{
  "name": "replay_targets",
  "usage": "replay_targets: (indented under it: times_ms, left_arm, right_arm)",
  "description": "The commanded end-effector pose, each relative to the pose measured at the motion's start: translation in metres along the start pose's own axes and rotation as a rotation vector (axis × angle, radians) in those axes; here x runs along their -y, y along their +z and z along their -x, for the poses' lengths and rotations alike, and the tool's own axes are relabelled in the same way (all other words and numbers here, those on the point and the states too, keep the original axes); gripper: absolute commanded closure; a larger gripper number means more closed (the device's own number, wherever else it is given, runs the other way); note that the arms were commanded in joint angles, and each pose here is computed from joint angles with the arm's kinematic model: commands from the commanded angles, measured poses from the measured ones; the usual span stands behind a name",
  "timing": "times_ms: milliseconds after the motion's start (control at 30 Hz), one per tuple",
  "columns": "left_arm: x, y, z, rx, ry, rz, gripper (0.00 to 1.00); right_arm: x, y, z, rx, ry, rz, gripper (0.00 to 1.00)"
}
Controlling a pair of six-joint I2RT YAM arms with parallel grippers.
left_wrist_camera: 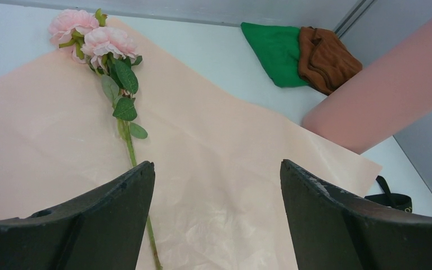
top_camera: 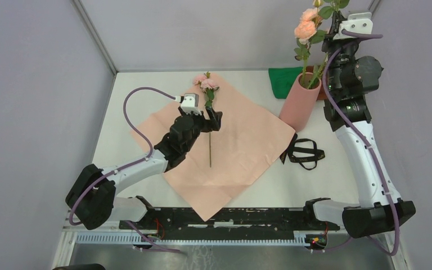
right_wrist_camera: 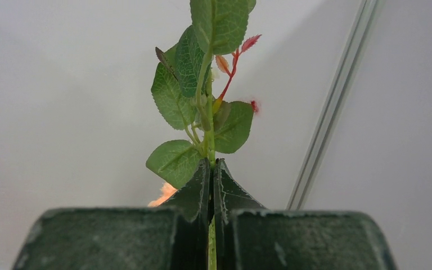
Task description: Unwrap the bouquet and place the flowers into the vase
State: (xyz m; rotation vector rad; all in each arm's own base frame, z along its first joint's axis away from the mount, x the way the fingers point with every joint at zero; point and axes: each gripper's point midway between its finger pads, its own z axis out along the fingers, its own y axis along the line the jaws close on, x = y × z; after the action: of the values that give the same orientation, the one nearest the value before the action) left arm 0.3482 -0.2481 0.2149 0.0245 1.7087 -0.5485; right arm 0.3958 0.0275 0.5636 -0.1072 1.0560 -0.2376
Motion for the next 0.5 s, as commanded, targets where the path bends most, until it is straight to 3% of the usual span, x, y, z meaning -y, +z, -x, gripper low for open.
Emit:
replay_targets:
  times_ms: [0, 467]
  left_arm:
    - [0.012, 0.006, 0.018, 0.041, -0.043, -0.015, 0.13]
    - [0.011, 0.014, 0.010, 0.017, -0.034, -0.003, 0.14]
  right_arm:
    - [-0.026, -0.005, -0.085, -0.235, 0.001, 0.069, 1.00]
    - [-0.012, 0.029, -0.023, -0.126, 0.000, 0.071, 1.00]
